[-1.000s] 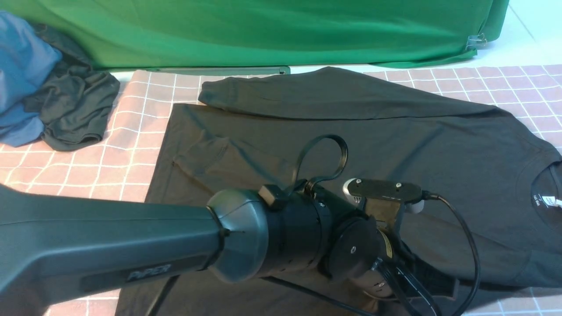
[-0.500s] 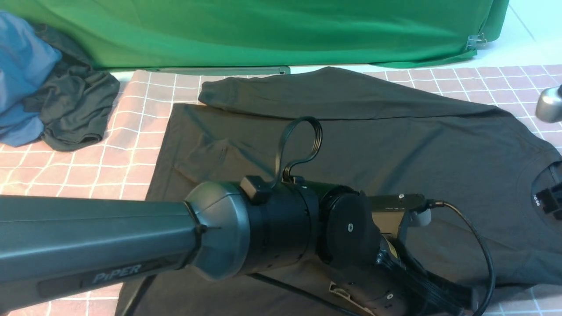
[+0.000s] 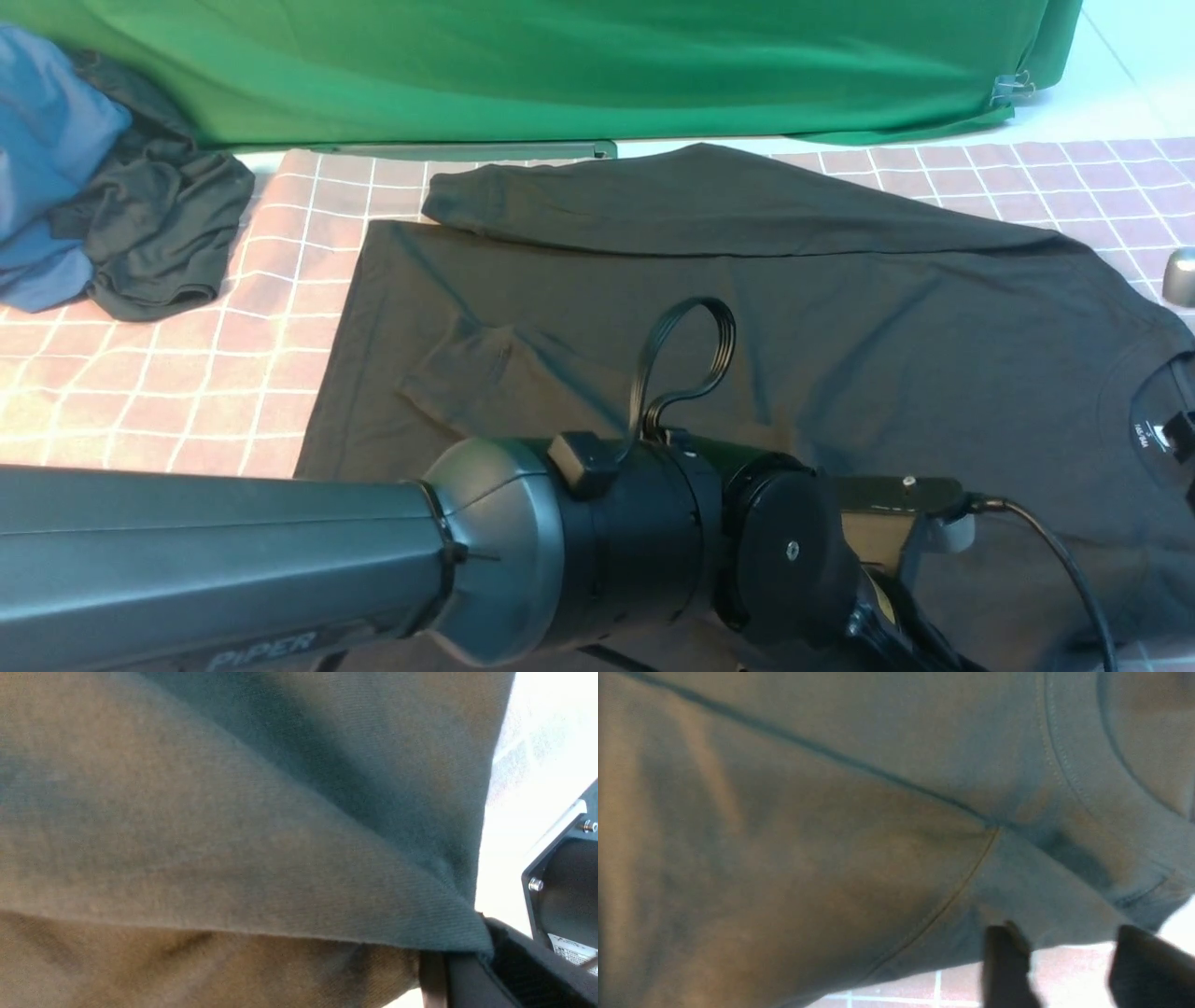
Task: Fold a long-sleeved shirt over a pink coffee tablecloth.
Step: 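Grab the top left corner of the dark shirt with the left gripper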
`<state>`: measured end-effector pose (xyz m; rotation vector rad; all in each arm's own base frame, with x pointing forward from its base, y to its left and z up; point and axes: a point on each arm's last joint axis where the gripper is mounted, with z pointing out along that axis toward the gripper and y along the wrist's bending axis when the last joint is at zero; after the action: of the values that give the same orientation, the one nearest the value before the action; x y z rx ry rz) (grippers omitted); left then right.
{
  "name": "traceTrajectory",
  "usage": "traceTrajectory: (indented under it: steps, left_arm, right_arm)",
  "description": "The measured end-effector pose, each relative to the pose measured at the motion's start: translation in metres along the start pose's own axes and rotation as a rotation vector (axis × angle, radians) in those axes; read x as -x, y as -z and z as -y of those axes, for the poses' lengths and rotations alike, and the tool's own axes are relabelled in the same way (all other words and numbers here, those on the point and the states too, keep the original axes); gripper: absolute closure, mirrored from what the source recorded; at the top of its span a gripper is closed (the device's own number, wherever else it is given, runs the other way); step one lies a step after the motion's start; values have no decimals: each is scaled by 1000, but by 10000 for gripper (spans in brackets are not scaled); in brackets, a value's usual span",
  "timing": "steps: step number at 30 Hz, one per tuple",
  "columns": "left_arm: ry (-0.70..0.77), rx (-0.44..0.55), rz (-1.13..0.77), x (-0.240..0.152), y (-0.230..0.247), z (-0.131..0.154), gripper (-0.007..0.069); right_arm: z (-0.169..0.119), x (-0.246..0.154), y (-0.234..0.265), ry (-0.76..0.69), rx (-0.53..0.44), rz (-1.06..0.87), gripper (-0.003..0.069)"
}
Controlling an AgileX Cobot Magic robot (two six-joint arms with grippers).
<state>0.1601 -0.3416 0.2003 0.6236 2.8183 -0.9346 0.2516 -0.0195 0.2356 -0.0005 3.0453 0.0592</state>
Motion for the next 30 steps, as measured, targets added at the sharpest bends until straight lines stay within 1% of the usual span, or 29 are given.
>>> traceTrajectory:
  steps: [2, 5, 9, 14, 15, 16, 18, 20, 21, 23, 25, 30]
  left_arm:
    - [0, 0, -1, 0, 0, 0, 595]
    - [-3, 2, -1, 0, 0, 0, 595]
    - [-11, 7, 0, 0, 0, -1, 595]
    - [-26, 14, 3, 0, 0, -1, 595]
    - [-28, 15, 4, 0, 0, -1, 595]
    - [-30, 16, 7, 1, 0, -1, 595]
    - [-34, 18, 13, 1, 0, -2, 595]
    - [-40, 21, 18, 2, 0, -2, 595]
    - [-42, 21, 19, 2, 0, -2, 595]
    - [-44, 23, 20, 2, 0, -2, 595]
    - [-47, 24, 21, 2, 0, -2, 595]
    - [-41, 25, 20, 2, 0, -2, 595]
  right_arm:
    - [1, 3, -8, 2, 4, -31, 231]
    - [2, 7, -23, 2, 13, -84, 186]
    - [3, 12, -43, 0, 18, -140, 173]
    - [4, 16, -62, -9, 31, -195, 176]
    - [4, 17, -66, -10, 34, -208, 188]
    - [4, 17, -71, -7, 40, -225, 227]
    - [4, 17, -77, 9, 48, -244, 328]
    - [3, 17, -79, 21, 52, -251, 494]
    - [3, 17, -79, 29, 54, -252, 552]
    - [4, 18, -78, 40, 54, -253, 608]
    - [4, 19, -76, 44, 54, -258, 620]
    - [4, 20, -63, 52, 41, -245, 621]
